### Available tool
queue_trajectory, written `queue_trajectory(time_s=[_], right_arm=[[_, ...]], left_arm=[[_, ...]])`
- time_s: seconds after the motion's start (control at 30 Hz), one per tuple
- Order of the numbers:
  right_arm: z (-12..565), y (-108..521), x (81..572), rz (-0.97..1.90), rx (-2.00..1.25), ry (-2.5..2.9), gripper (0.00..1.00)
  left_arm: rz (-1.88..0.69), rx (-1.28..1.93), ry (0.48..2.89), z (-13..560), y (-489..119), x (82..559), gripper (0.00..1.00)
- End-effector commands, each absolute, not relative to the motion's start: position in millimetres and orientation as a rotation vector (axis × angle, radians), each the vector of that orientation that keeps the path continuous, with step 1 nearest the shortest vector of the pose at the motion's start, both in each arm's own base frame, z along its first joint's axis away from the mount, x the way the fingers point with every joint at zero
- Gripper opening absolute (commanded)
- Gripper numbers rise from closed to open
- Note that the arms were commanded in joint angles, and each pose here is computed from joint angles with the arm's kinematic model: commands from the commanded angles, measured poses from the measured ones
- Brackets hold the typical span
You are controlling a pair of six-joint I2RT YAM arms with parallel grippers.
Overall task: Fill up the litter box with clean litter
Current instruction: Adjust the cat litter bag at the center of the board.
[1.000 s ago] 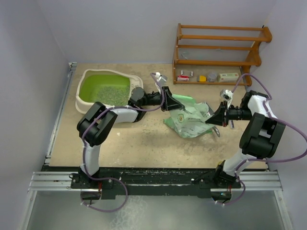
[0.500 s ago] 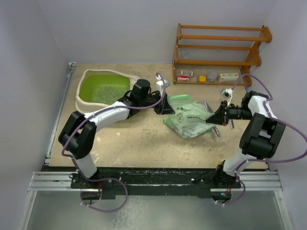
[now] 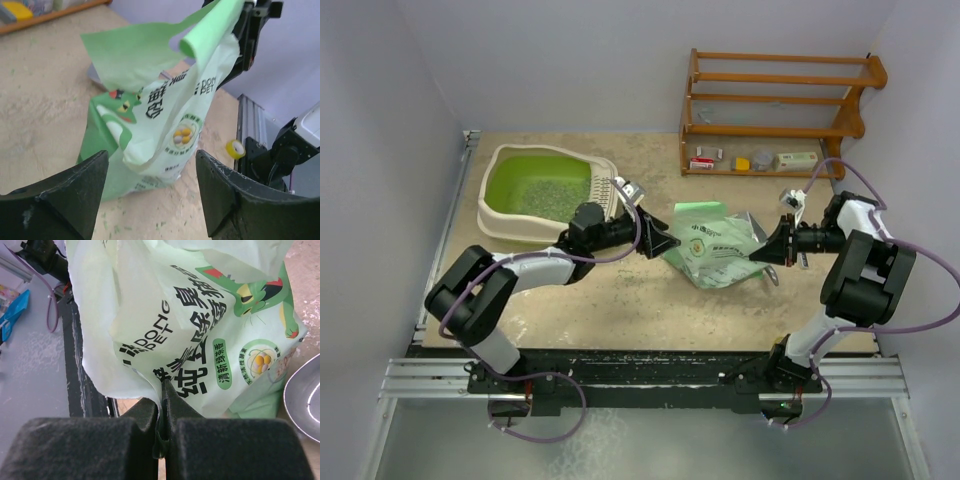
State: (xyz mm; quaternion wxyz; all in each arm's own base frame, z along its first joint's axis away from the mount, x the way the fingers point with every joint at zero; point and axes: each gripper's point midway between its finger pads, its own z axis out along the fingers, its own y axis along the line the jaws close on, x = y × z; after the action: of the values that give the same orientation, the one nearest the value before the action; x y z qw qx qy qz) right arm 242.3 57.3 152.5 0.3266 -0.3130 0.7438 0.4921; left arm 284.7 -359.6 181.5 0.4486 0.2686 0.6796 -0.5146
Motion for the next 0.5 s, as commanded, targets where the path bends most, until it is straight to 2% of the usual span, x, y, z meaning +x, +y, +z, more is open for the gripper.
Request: queue_trajectory(time_s=[0.0, 0.17, 0.37, 0.4, 0.43, 0.47], right_arm=[[164, 61, 240, 1.273, -0.856, 1.895, 0.00], [167, 60, 239, 1.269, -0.855, 1.905, 0.00], [168, 60, 240, 1.267, -0.850, 1.910, 0.00], [168, 60, 240, 1.267, -0.850, 1.910, 0.00], [169, 60, 241, 1.268, -0.847, 1.912, 0.00], [169, 59, 242, 1.271, -0.841, 1.914, 0.00]], left_arm=[[-1.367, 0.659, 1.334, 247, -379, 287, 0.69], [-1.351, 0.745, 1.278, 241, -396, 291, 0.72], [-1.459, 0.838, 1.168, 239, -419, 281, 0.73], [-1.489, 0.835, 1.157, 241, -421, 281, 0.71], [-1.529, 0.854, 1.142, 242, -425, 278, 0.61], [-1.589, 0.900, 1.130, 243, -429, 272, 0.43]])
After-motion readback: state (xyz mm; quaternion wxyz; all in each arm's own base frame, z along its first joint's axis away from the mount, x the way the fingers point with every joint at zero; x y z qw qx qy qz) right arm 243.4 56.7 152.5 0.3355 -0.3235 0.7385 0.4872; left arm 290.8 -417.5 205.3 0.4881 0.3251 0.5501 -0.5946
